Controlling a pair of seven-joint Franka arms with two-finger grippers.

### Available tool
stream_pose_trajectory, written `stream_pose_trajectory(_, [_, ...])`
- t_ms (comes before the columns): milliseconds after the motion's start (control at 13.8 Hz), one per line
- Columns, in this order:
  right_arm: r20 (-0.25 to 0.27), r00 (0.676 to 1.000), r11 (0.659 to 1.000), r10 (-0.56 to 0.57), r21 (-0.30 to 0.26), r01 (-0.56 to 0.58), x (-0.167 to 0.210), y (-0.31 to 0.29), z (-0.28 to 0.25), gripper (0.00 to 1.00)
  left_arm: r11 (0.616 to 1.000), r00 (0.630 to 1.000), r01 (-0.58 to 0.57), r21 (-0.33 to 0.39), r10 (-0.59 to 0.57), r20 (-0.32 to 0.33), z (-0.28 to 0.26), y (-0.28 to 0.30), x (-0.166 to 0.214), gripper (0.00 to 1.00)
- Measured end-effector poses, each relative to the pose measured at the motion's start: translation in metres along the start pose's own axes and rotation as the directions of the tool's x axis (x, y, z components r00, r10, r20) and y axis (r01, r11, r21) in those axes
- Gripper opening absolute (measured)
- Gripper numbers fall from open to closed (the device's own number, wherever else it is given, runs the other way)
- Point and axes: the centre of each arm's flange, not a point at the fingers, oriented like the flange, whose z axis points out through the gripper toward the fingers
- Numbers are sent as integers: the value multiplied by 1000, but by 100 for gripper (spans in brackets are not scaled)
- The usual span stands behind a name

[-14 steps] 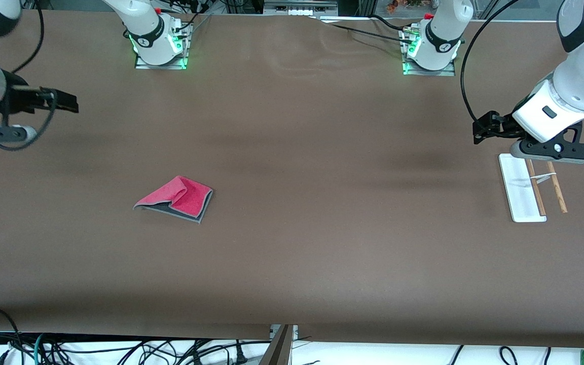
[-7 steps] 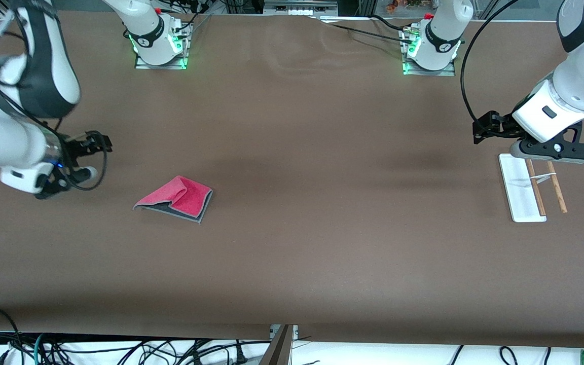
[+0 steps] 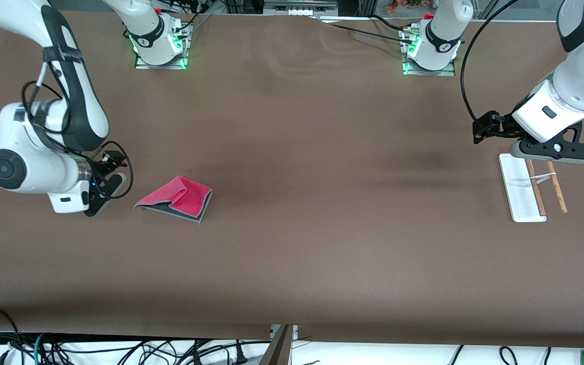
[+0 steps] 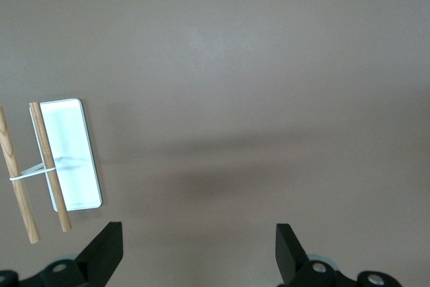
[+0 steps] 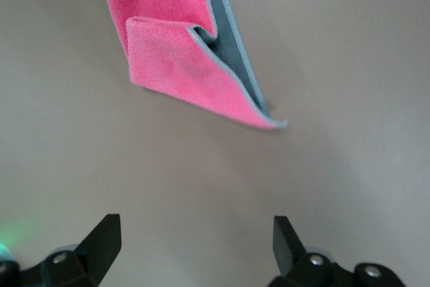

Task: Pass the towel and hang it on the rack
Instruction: 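Reach the right gripper down to the pink towel's folded edge, then close the right gripper on the pink towel edge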

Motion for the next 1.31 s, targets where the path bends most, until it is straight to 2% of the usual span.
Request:
stream_pose_trajectory(145, [-21,988,987,-155,-37,154,9,13,25,100,1000,1000,0,0,0,0,0,0,0,100])
stream_pose_trajectory(364, [-37,961,959,-273,-93,269,18,27,49,100,1000,1000,0,0,0,0,0,0,0,100])
stream_pose_trajectory(655, [-43,908,896,-418,-187,403,24,31,83,100,1000,1000,0,0,0,0,0,0,0,100])
stream_pose_trajectory(873, [-33,878,864,-478,-200,462,21,24,107,100,1000,1000,0,0,0,0,0,0,0,100])
stream_pose_trajectory(1309, [-19,842,830,-539,-183,527,18,18,119,100,1000,1000,0,0,0,0,0,0,0,100])
